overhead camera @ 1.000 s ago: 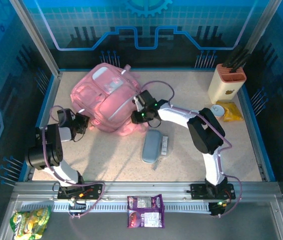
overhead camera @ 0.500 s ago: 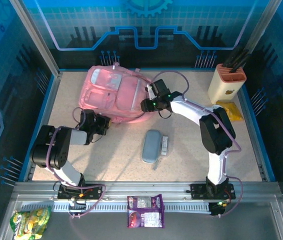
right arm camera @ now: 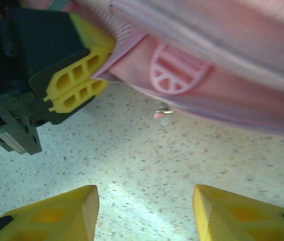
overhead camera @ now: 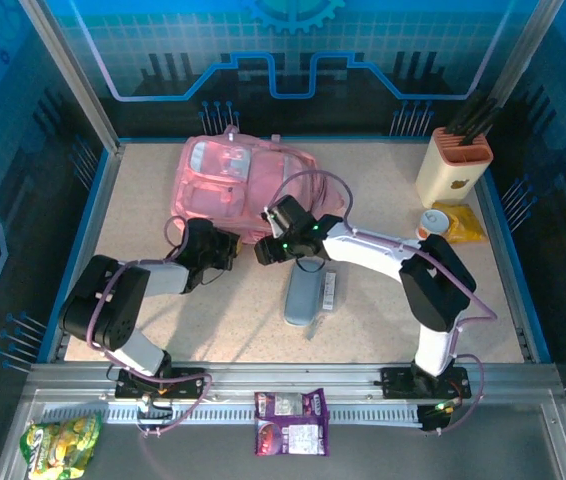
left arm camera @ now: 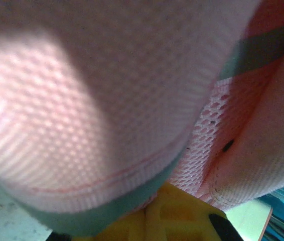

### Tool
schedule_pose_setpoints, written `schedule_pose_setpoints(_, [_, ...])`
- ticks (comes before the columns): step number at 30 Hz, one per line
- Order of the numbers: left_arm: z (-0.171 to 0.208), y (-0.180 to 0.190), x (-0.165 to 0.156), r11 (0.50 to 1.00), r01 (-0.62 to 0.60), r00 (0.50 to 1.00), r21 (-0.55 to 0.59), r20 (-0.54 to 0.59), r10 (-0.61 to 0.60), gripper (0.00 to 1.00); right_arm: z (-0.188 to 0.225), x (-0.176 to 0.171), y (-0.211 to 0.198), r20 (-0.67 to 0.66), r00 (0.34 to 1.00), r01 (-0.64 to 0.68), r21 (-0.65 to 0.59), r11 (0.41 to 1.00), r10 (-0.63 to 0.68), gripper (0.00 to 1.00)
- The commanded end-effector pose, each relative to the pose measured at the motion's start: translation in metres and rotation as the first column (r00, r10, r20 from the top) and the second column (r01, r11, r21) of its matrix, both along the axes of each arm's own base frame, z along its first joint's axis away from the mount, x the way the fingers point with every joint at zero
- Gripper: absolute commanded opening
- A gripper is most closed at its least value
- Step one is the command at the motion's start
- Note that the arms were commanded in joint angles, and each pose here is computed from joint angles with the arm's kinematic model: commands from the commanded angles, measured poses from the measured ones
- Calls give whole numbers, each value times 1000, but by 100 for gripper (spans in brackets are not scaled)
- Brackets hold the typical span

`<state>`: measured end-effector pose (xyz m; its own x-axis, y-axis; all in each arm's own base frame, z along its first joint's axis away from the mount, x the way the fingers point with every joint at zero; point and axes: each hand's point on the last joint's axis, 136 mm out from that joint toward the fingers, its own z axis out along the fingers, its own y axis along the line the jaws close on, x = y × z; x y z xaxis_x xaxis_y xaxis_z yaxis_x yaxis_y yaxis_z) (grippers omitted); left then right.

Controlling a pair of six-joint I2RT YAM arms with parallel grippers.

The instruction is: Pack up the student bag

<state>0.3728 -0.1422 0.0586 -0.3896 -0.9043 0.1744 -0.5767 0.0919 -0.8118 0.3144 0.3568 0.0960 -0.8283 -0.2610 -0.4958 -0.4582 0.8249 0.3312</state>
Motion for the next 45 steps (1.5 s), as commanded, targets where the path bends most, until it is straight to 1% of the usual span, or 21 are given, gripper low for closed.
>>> schedule_pose_setpoints(1, [44,-30,11,994,75,993,-80,99,-67,0,-20,8,10,10,998,59,25,998,-60,49])
schedule_pose_setpoints(4, [48,-35,11,993,78,992,-90,107,-68,0,-32,11,14,73,996,52,5,999,-52,47])
schedule_pose_setpoints(8, [54,-41,11,993,94,990,-73,114,-86,0,-43,22,5,126,986,113,8,994,-113,46])
schedule_pose_setpoints(13, [58,-46,11,993,102,988,-64,119,-94,0,-54,38,1,171,975,149,-37,988,-140,43])
schedule_pose_setpoints(18, [60,-51,12,992,113,987,-64,121,-105,0,-48,52,-3,248,954,185,-48,981,-168,42])
schedule_pose_setpoints(23, [62,-53,13,991,117,986,-60,125,-109,0,-31,61,3,301,938,186,-10,983,-174,41])
schedule_pose_setpoints(26, [62,-52,13,992,115,986,-59,125,-107,0,-27,67,2,323,928,207,-30,978,-186,39])
schedule_pose_setpoints(30, [63,-52,12,992,114,986,-58,126,-106,0,-27,72,0,342,921,215,-53,975,-185,33])
schedule_pose_setpoints(34, [63,-52,12,991,118,986,-56,127,-110,0,-23,73,4,356,920,194,-46,980,-166,24])
schedule_pose_setpoints(37, [62,-51,12,992,115,986,-53,127,-107,0,-23,73,3,362,920,188,-64,980,-152,17])
schedule_pose_setpoints(39, [62,-51,12,992,113,986,-55,126,-105,0,-23,71,0,366,919,187,-71,980,-149,11])
schedule_pose_setpoints(42, [62,-49,12,993,108,987,-49,128,-101,0,-19,67,-2,372,918,176,-69,982,-138,8])
schedule_pose_setpoints(45, [63,-45,12,994,101,987,-36,131,-96,0,-15,63,-9,384,914,175,-83,981,-131,1])
